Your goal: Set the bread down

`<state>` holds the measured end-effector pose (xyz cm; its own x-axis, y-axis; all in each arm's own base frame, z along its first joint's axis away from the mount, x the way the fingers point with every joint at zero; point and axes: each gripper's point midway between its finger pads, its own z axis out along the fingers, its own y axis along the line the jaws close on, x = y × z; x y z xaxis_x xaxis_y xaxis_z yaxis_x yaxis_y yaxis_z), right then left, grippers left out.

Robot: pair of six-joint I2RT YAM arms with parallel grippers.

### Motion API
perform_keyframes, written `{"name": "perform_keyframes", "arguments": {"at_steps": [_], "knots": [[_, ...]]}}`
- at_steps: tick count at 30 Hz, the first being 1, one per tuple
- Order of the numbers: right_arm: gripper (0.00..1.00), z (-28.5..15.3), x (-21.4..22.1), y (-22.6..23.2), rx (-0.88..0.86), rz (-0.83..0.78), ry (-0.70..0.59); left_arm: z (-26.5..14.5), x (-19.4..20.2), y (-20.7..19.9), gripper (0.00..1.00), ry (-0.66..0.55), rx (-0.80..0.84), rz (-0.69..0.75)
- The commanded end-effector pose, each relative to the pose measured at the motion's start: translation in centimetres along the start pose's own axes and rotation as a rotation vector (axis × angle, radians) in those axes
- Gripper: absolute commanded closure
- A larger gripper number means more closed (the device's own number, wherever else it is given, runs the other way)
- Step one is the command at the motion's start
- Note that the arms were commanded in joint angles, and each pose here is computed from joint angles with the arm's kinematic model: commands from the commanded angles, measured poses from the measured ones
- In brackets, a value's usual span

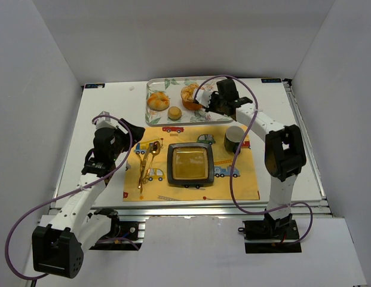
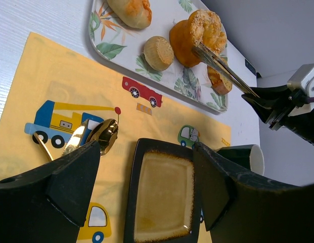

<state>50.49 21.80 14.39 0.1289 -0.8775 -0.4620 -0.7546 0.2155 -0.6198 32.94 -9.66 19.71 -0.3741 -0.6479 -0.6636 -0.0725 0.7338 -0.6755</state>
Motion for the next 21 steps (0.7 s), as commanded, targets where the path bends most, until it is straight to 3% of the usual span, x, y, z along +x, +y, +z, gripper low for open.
{"name": "perform_keyframes", "arguments": {"at_steps": [1, 5, 9, 15, 21], "knots": [[0.93, -2.1, -2.6, -2.7, 0.052, -0.002, -0.076, -0.5, -0.7, -0.4, 0.17, -0.024, 0.010, 0.001], [1.00, -5.5, -4.1, -3.9, 0.075, 0.047, -0.156, -0.6, -0.9, -0.6, 0.17, -0.031, 0.012, 0.004], [1.00, -11.1, -7.4, -2.8, 0.040, 0.053, -0.311, -0.7, -1.2, -0.8, 0.17, -0.038, 0.016, 0.006], [1.00, -17.0, -7.7, 5.7, -0.163, 0.056, -0.429, -0.8, -1.5, -1.0, 0.17, -0.041, 0.011, 0.016], [0.96, -19.7, -4.3, 13.6, -0.314, 0.036, -0.381, -0.8, -1.5, -0.9, 0.17, -0.036, 0.006, 0.021]]}}
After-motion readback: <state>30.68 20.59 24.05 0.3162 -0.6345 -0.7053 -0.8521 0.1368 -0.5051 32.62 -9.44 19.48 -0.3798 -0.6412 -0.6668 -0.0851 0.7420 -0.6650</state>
